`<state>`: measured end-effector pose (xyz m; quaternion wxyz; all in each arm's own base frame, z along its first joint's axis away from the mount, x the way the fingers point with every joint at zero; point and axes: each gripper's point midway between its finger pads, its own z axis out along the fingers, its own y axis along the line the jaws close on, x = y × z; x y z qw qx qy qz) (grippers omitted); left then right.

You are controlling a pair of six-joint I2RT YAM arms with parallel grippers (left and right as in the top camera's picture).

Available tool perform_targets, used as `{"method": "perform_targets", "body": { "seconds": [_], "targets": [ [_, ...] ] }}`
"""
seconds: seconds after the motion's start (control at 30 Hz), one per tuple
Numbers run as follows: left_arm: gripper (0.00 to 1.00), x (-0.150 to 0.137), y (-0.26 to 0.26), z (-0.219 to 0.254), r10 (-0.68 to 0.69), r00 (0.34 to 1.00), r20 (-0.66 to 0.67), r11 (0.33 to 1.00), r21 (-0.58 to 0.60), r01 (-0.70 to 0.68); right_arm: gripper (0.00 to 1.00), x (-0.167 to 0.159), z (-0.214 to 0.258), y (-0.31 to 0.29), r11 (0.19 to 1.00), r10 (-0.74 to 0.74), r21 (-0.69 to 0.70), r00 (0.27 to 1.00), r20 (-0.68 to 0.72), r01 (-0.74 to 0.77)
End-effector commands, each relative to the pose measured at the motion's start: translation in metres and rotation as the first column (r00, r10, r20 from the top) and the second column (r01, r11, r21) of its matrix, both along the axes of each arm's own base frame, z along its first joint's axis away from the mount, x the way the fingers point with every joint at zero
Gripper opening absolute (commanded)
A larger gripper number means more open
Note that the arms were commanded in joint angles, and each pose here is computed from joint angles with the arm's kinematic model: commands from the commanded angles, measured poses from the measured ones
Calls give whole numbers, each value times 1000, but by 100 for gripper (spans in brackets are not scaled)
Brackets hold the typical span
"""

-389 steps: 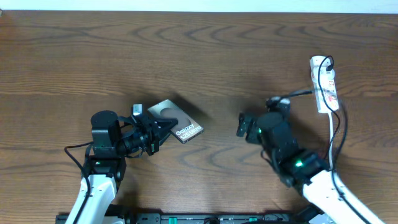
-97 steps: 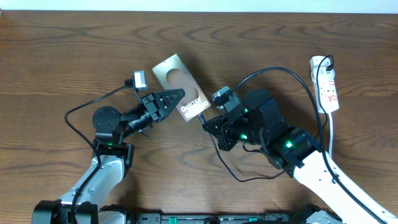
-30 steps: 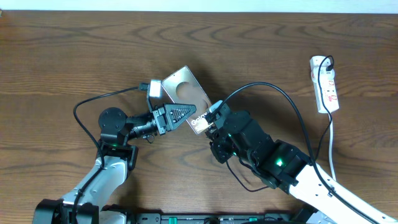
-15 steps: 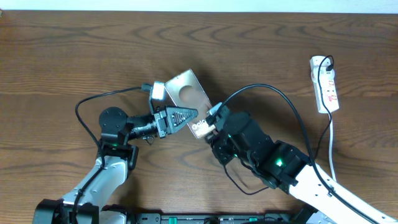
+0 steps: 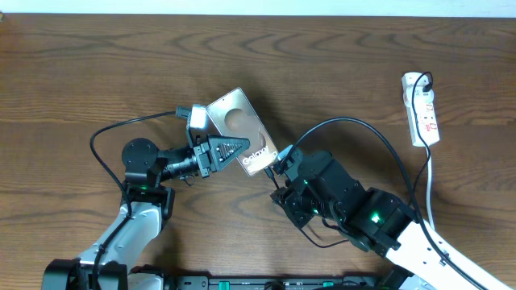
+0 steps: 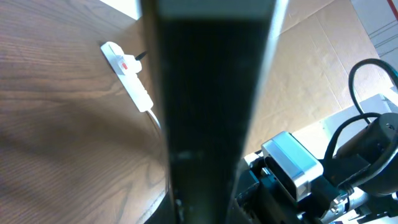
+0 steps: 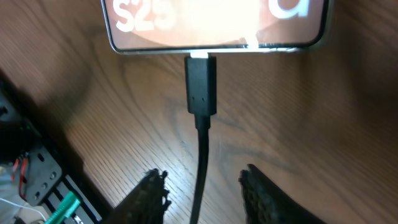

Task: Plug charger to phone and switch on socket
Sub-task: 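Push the plug into the phone port while the left gripper holds the phone, then open the right gripper and pull the right arm back right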

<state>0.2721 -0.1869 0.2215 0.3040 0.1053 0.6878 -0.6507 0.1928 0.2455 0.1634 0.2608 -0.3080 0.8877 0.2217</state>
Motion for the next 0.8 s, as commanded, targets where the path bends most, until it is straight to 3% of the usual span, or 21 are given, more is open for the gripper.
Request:
{"method": "perform_targets", "body": {
  "seconds": [0.0, 0.07, 0.2, 0.37, 0.77],
  "targets": [
    [7, 2, 1, 5, 15, 999, 42, 1000, 2, -15, 43, 10, 14, 5, 999, -23, 40, 999, 36, 22],
    [7, 2, 1, 5, 14, 999, 33, 1000, 0, -14, 42, 15, 13, 6, 999, -38, 32, 998, 52, 36],
    [7, -1, 1, 4, -1, 999, 33, 1000, 2, 1, 21, 20, 5, 10, 999, -39, 20, 998, 43, 38],
    [7, -2, 0, 4, -9, 999, 34, 1000, 3, 9, 1, 27, 7, 17, 998, -40, 42, 997, 63, 37],
    [7, -28, -9, 2, -160, 986, 49, 987, 21, 159, 1, 43, 34, 35, 991, -25, 136, 983, 181, 0]
  ]
}}
